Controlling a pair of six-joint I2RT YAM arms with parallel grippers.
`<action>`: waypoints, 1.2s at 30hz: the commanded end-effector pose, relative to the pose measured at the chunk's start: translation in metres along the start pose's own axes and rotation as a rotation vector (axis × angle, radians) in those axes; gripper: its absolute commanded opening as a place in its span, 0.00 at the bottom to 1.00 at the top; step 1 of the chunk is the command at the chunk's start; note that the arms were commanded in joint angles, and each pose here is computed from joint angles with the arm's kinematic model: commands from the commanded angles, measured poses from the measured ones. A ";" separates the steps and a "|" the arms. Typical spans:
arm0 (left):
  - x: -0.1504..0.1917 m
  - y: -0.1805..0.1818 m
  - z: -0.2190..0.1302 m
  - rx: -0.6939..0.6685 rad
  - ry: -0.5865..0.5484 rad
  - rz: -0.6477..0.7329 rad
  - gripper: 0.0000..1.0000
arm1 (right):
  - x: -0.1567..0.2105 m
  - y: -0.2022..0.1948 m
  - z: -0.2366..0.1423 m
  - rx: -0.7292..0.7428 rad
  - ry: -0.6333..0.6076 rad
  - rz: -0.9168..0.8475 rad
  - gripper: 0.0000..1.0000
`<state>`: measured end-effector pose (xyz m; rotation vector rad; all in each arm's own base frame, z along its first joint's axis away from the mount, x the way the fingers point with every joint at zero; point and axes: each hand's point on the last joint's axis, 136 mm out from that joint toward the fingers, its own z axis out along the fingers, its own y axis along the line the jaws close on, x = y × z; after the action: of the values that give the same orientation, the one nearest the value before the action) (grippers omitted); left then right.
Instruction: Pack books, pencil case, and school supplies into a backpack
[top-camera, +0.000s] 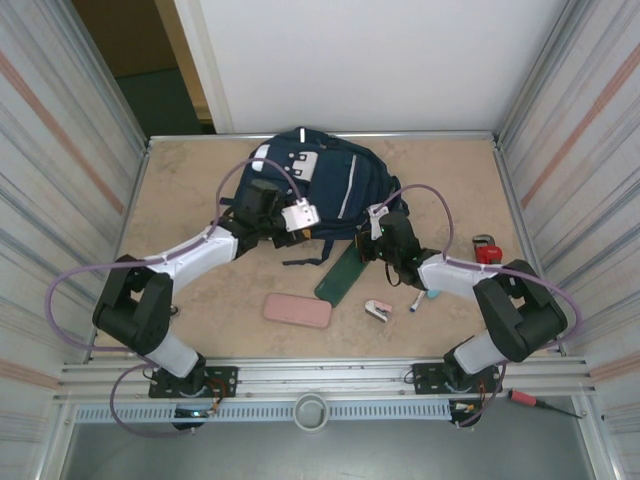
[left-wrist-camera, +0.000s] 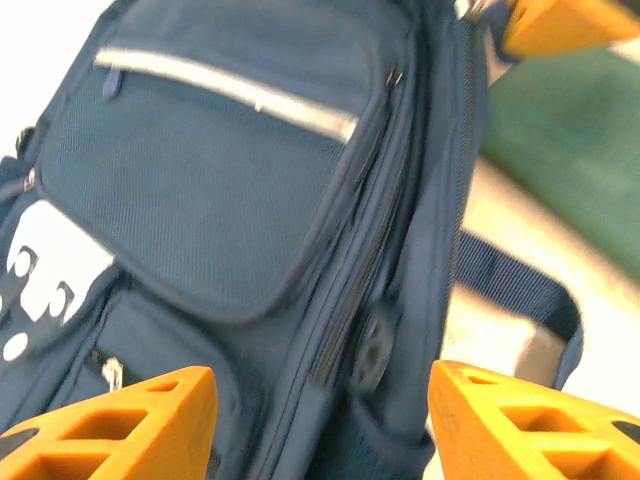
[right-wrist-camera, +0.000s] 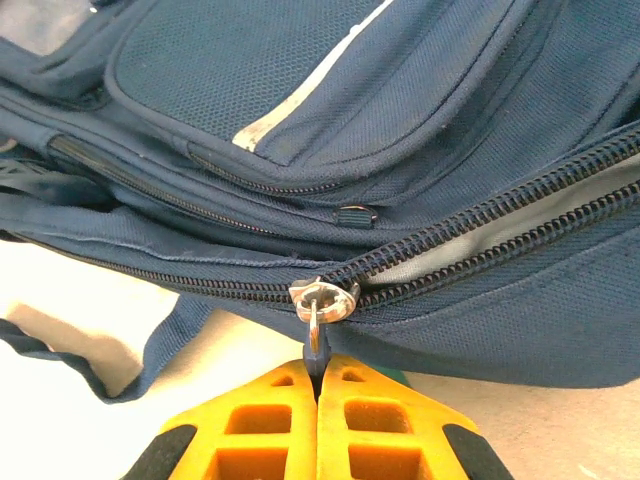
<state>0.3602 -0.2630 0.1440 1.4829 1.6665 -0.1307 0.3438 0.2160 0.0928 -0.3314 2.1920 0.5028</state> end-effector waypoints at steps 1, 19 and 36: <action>-0.025 -0.005 0.003 0.004 -0.061 0.067 0.59 | -0.040 0.020 -0.015 -0.081 -0.096 0.046 0.00; -0.042 -0.012 0.047 0.032 -0.065 0.128 0.18 | -0.043 0.020 -0.032 -0.084 -0.087 0.104 0.00; 0.002 -0.047 0.058 0.155 0.037 0.078 0.45 | -0.021 -0.010 -0.035 -0.005 -0.022 0.158 0.37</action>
<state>0.3518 -0.3141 0.1021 1.6499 1.6277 -0.2068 0.3402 0.1963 0.1228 -0.1656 2.2118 0.6022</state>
